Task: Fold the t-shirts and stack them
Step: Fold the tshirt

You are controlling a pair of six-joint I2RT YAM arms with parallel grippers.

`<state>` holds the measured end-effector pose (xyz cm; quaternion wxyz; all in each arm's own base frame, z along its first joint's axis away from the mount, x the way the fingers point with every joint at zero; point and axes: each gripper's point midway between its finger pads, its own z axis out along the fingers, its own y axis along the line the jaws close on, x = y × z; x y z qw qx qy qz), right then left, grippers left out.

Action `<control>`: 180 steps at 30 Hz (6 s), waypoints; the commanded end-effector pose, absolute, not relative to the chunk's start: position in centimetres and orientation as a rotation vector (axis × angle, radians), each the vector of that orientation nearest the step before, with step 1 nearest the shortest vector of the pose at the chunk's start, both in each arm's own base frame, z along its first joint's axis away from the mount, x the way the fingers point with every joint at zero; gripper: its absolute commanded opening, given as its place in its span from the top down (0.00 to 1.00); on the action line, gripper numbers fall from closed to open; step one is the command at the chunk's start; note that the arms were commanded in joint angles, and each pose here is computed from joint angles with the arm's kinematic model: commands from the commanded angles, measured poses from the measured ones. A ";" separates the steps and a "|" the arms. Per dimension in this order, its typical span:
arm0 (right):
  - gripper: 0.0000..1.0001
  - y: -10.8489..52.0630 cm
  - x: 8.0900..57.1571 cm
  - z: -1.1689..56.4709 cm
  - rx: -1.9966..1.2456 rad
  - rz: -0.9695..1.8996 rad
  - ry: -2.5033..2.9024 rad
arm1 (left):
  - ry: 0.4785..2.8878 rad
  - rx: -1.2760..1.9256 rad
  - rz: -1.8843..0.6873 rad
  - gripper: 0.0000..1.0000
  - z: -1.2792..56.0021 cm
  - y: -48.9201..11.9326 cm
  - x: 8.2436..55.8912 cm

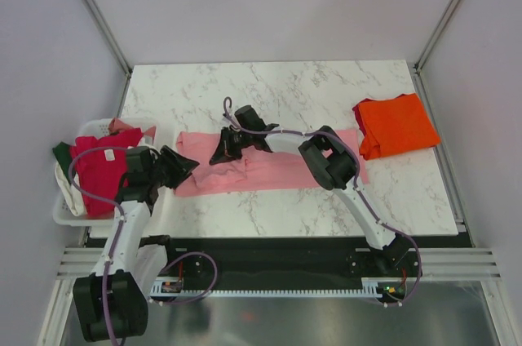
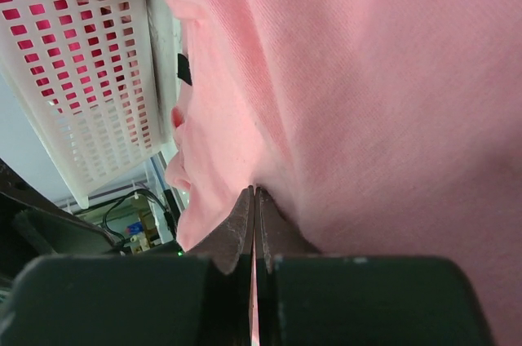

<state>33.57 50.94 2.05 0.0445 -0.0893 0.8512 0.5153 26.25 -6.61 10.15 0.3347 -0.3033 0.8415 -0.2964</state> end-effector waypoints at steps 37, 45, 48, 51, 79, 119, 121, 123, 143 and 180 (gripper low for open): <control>0.34 29.2 41.6 11.9 -0.515 0.950 2.455 | 2.165 -0.895 -0.706 0.36 10.4 -6.2 25.5; 0.36 36.0 44.6 8.8 -0.750 1.048 2.446 | 2.147 -0.958 -0.616 0.36 11.0 -4.9 26.1; 0.34 37.5 45.0 7.0 -0.760 1.116 2.446 | 2.143 -0.942 -0.607 0.36 11.6 -4.8 26.3; 0.34 38.6 44.7 5.0 -0.754 1.180 2.476 | 2.141 -0.942 -0.590 0.36 11.8 -4.5 26.5; 1.00 28.9 64.7 9.3 0.283 1.123 2.112 | 2.154 -0.925 -0.563 0.36 11.9 -4.2 27.7; 0.41 15.4 33.3 9.0 -0.277 0.000 2.490 | 2.140 -0.450 -0.896 0.32 9.9 -10.1 26.2; 0.47 15.5 32.9 8.3 -0.305 -0.027 2.509 | 2.137 -0.423 -0.877 0.32 9.5 -10.0 26.4; 0.48 15.1 32.5 7.6 -0.323 -0.068 2.533 | 2.140 -0.410 -0.865 0.32 9.2 -9.9 26.4; 0.55 14.3 31.1 2.3 -0.404 -0.322 2.669 | 2.161 -0.394 -0.829 0.32 8.1 -9.6 26.0; 0.49 30.9 20.2 10.2 -0.290 0.630 2.603 | 2.326 -0.432 -1.035 0.33 7.0 -14.5 21.3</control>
